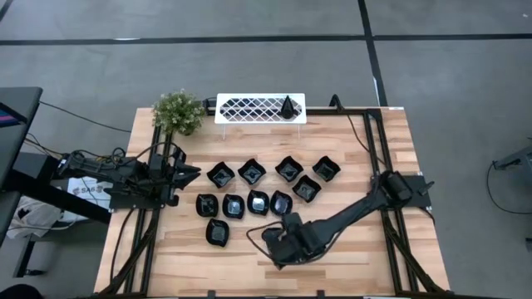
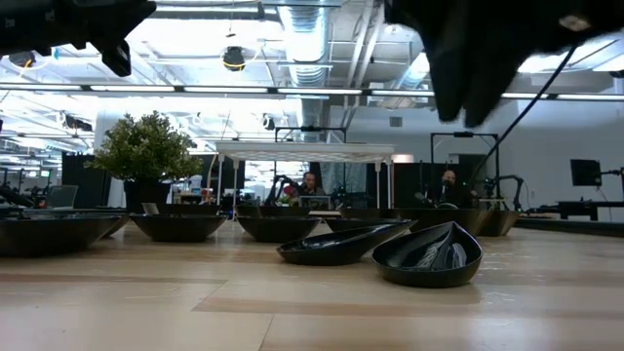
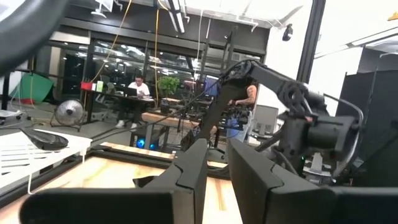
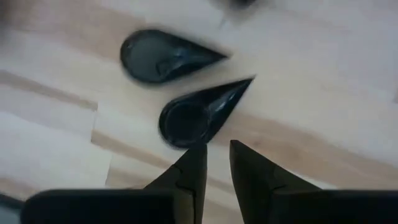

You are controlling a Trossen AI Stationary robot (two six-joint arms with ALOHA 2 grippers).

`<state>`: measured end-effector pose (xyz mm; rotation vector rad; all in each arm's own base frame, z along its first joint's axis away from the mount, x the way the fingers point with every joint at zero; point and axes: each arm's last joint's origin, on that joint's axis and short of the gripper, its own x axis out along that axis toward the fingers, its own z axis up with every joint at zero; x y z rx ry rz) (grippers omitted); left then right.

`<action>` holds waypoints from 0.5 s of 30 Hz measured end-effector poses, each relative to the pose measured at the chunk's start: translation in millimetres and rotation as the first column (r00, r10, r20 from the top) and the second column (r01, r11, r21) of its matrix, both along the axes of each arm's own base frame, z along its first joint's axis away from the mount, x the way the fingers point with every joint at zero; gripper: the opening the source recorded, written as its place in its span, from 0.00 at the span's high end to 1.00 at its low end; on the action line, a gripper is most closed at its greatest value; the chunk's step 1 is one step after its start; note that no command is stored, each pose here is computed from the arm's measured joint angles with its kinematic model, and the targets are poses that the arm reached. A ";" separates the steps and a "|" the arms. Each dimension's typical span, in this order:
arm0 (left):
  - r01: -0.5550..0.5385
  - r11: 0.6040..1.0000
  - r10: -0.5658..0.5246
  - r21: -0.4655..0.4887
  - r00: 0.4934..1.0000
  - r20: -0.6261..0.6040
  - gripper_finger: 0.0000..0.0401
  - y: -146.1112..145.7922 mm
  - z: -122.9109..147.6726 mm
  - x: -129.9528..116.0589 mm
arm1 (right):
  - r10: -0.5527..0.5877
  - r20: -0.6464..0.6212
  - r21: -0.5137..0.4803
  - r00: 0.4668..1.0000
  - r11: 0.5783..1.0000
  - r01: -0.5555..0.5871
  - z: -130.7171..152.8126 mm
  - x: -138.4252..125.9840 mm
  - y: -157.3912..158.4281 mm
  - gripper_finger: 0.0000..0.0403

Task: Pick & Place Mini shaped plates
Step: Stack the drop-shaped plate on top of the drop-shaped plate on the shelf

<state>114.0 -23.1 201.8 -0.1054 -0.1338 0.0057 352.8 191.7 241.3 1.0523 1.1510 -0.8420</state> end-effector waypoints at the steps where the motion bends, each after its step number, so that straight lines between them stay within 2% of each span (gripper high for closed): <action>1: 0.000 1.000 0.000 0.000 1.000 0.000 0.83 0.0 0.0 0.0 | -0.003 0.007 0.009 1.000 1.000 0.003 -6.1 0.6 0.5 0.84; 8: 0.000 1.000 0.000 0.000 1.000 0.000 0.83 0.0 0.0 0.0 | -0.085 -0.042 -0.003 0.995 0.996 0.085 -39.2 -7.2 -5.0 0.84; 15: 0.000 1.000 0.000 0.000 1.000 0.000 0.83 0.0 0.0 0.0 | -0.081 -0.028 0.009 0.996 0.997 0.082 -37.6 -6.5 -4.3 0.84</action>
